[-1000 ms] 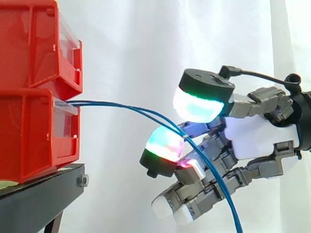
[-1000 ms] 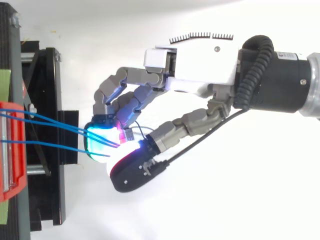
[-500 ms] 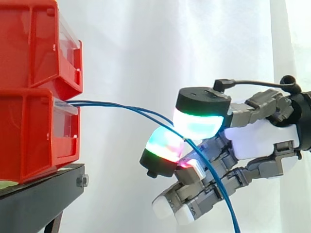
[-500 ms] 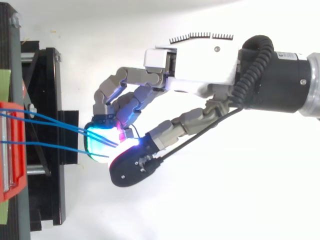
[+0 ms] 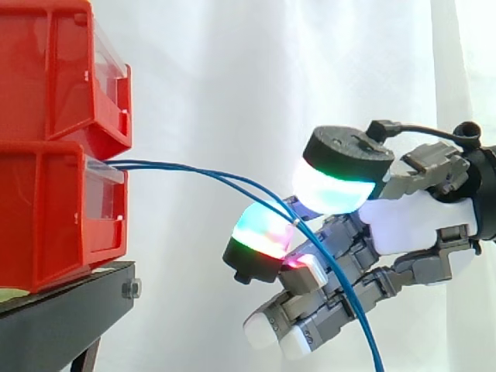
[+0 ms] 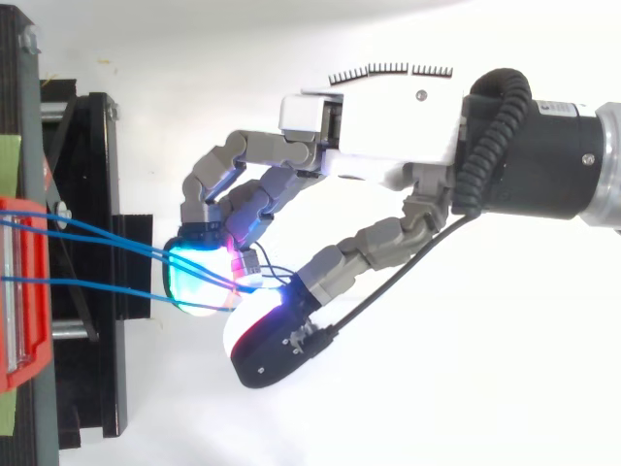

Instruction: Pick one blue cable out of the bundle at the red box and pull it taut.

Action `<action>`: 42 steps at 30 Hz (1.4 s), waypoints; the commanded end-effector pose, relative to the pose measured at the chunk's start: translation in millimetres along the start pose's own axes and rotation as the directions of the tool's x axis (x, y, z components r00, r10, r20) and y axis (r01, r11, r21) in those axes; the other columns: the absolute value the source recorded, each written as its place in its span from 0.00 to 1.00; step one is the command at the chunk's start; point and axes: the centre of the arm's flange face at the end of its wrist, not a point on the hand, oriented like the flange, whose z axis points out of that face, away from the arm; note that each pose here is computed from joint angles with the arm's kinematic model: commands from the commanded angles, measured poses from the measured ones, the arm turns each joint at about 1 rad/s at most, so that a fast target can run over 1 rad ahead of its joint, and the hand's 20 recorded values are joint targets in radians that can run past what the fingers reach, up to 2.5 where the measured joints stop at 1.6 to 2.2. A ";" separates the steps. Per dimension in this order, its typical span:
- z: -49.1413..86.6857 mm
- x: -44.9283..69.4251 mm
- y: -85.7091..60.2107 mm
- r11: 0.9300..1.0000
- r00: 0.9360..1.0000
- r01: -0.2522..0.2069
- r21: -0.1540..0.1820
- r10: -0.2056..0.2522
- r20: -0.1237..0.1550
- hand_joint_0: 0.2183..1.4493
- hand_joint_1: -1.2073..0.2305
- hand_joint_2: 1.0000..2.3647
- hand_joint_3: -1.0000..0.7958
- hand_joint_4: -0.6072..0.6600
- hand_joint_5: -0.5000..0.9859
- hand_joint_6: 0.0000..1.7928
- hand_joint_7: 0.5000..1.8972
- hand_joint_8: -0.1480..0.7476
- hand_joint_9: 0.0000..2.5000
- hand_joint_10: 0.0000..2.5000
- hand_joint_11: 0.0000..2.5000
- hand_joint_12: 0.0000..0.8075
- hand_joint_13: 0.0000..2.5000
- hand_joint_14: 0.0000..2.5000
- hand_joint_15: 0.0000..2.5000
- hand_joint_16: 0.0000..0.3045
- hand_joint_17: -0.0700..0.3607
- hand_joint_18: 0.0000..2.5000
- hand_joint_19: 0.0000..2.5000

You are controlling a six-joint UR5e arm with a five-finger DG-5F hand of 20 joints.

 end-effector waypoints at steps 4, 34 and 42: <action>0.0 0.1 0.0 1.000 1.000 0.000 0.000 0.000 0.000 0.21 0.39 0.00 0.28 0.58 0.18 0.52 0.24 0.54 0.35 0.00 0.43 0.51 0.22 0.00 0.13 0.18 0.45 0.23 0.08; 0.0 0.1 0.0 1.000 1.000 0.000 0.000 0.000 0.000 0.27 0.41 0.00 0.28 0.58 0.18 0.52 0.28 0.54 0.35 0.00 0.44 0.49 0.21 0.00 0.14 0.17 0.43 0.21 0.10; -0.4 -0.1 1.1 1.000 1.000 -0.002 -0.001 0.002 0.000 0.36 0.20 0.00 0.28 0.57 0.18 0.52 0.27 0.50 0.35 0.00 0.44 0.47 0.22 0.00 0.13 0.16 0.42 0.23 0.07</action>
